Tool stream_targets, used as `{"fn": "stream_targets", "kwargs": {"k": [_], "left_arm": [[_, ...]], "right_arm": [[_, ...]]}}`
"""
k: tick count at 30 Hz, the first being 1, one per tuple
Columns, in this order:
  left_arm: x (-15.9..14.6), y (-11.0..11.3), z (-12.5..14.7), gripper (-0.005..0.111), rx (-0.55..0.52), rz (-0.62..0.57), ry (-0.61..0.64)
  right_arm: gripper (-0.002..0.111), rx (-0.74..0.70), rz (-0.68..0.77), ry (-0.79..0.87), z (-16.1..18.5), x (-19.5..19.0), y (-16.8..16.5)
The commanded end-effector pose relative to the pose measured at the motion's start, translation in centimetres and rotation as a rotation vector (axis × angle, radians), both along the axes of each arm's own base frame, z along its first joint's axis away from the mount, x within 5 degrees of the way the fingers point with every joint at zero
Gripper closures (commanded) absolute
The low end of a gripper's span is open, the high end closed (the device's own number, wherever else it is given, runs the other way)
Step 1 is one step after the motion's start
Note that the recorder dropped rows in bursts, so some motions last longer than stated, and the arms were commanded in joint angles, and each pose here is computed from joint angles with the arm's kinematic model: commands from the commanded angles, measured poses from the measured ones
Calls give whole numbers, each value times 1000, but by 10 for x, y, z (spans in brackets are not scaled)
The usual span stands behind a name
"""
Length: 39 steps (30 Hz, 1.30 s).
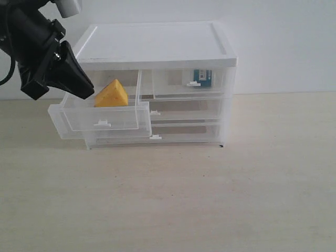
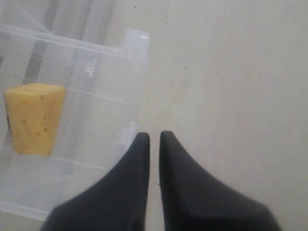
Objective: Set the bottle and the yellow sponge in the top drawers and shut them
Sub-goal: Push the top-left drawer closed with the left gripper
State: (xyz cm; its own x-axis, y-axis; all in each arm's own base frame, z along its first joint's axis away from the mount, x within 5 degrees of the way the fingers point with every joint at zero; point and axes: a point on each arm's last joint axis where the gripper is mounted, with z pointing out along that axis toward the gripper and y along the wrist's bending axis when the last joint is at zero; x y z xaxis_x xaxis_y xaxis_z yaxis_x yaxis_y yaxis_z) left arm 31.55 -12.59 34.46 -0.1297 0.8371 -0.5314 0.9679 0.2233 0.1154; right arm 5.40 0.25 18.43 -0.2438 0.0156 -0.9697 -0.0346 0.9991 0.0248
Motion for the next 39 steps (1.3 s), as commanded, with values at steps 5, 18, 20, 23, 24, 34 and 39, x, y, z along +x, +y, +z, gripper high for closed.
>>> {"fn": "stream_targets", "kwargs": {"k": [5,18,20,23,24,34,39], "left_arm": [[-6,2,-27,97,37,-2,94],[10,1,-56,97,49,55,98],[13,0,-62,97,51,60,104],[20,-1,-65,97,45,82,70],[22,-1,-64,97,39,96,49],[39,-1,-58,97,-10,197,-126],[47,-1,-53,97,-48,247,-204]], "right_arm": [[107,-4,-3,-11,0,0,0],[107,-4,-3,-11,0,0,0],[107,-4,-3,-11,0,0,0],[107,-4,-3,-11,0,0,0],[107,-4,-3,-11,0,0,0],[107,-4,-3,-11,0,0,0],[107,-4,-3,-11,0,0,0]]}}
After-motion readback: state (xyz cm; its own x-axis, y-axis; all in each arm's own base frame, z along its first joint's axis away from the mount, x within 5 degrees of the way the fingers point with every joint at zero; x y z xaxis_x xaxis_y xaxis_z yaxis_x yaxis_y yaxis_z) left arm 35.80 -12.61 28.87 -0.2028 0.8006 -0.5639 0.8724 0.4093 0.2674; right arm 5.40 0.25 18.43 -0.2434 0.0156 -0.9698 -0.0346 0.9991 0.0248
